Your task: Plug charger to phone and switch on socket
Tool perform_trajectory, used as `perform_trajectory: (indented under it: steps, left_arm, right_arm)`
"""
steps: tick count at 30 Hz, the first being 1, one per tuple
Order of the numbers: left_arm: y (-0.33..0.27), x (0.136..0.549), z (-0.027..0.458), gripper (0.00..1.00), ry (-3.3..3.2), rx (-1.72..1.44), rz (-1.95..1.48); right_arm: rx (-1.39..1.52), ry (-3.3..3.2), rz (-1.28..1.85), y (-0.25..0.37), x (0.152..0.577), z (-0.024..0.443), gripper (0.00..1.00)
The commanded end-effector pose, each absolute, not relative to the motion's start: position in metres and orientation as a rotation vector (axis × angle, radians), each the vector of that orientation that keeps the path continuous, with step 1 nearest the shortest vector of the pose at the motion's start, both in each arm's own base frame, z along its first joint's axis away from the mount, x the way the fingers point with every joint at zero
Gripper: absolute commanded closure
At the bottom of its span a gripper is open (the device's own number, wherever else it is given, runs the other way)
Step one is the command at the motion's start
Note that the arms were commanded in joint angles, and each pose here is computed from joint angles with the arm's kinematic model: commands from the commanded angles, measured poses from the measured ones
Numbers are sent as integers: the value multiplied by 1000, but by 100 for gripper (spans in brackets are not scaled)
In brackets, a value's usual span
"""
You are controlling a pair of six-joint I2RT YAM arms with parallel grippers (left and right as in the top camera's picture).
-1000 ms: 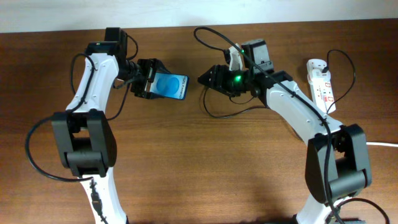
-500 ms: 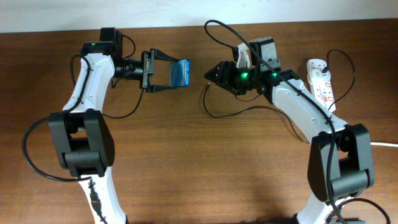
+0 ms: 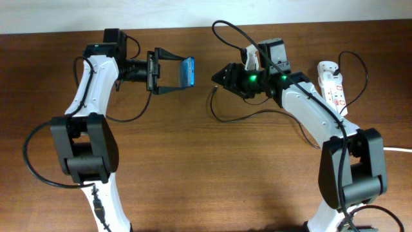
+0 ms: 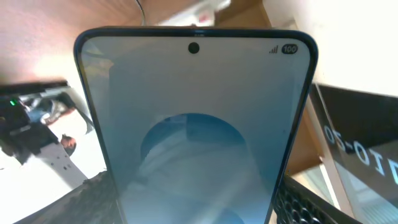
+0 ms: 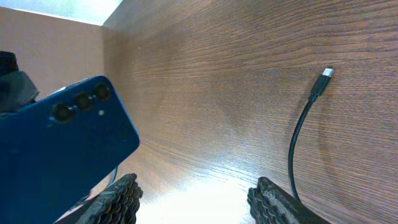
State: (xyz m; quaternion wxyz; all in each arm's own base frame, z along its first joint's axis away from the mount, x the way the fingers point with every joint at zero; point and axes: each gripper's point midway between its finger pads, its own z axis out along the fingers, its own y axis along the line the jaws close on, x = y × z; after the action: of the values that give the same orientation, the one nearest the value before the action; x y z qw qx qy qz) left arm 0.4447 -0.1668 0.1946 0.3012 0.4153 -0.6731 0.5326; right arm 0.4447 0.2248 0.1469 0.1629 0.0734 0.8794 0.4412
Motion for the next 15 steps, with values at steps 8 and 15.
perform_trajectory:
  steps: [8,15]
  left_arm:
    - [-116,456,121,100,-2179,1518,955]
    - [-112,457,119,100,-2161,1569,920]
  right_arm:
    - [71,2475,1256,242,441,154,38]
    - [-85,2406,1291,279,433,167,38]
